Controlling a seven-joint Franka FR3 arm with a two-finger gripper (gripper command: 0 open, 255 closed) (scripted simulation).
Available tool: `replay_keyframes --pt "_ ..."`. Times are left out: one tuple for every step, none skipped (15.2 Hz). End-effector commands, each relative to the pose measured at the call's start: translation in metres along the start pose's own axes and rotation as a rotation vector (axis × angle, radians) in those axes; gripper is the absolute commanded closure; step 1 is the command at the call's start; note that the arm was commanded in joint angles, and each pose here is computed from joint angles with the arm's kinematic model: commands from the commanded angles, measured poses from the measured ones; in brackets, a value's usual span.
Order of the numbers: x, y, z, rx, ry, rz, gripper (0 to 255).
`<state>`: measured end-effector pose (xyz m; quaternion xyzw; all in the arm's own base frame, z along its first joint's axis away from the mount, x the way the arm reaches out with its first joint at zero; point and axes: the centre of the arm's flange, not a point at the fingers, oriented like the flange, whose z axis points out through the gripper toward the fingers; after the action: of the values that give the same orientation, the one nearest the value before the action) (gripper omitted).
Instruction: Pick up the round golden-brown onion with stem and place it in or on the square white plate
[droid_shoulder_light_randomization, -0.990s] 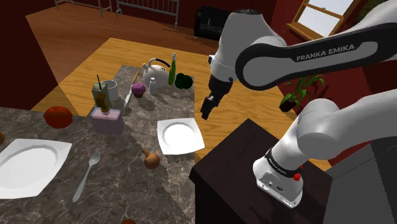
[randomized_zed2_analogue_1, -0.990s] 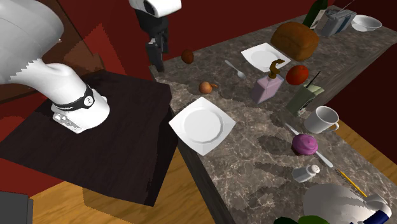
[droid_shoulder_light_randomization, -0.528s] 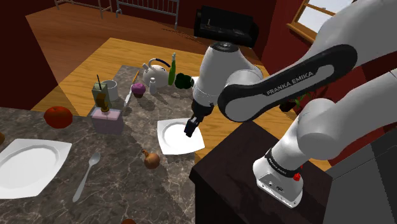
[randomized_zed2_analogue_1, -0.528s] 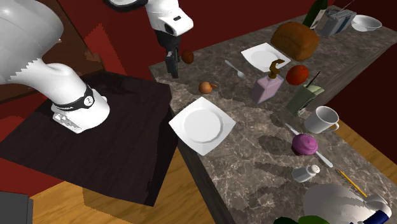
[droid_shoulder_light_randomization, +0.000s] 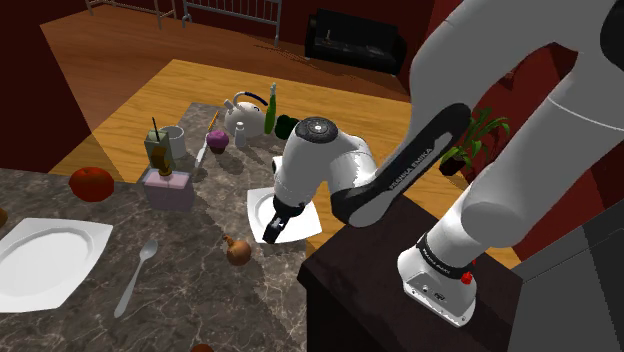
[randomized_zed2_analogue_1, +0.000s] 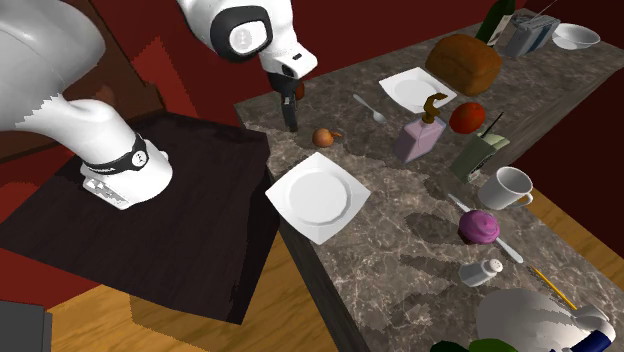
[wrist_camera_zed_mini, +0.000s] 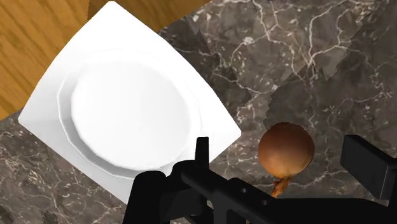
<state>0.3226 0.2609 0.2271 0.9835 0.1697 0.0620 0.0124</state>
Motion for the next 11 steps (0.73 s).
replay_keyframes --pt "0.004 -0.016 0.022 -0.002 0.019 -0.024 0" --pt "0.006 -0.023 0.033 -0.004 0.025 -0.032 0" --pt "0.008 -0.031 0.043 -0.007 0.032 -0.039 0" --pt "0.011 -0.038 0.054 -0.009 0.039 -0.047 0" --pt "0.013 -0.046 0.065 -0.011 0.045 -0.055 0" --pt "0.016 -0.053 0.075 -0.013 0.052 -0.063 0" --pt "0.018 -0.06 0.086 -0.015 0.059 -0.071 0" --pt "0.019 -0.063 0.09 -0.016 0.061 -0.074 0" --pt "0.019 -0.063 0.095 -0.016 0.061 -0.074 0" --pt "0.02 -0.063 0.1 -0.016 0.061 -0.074 0" --pt "0.02 -0.063 0.106 -0.016 0.061 -0.074 0"
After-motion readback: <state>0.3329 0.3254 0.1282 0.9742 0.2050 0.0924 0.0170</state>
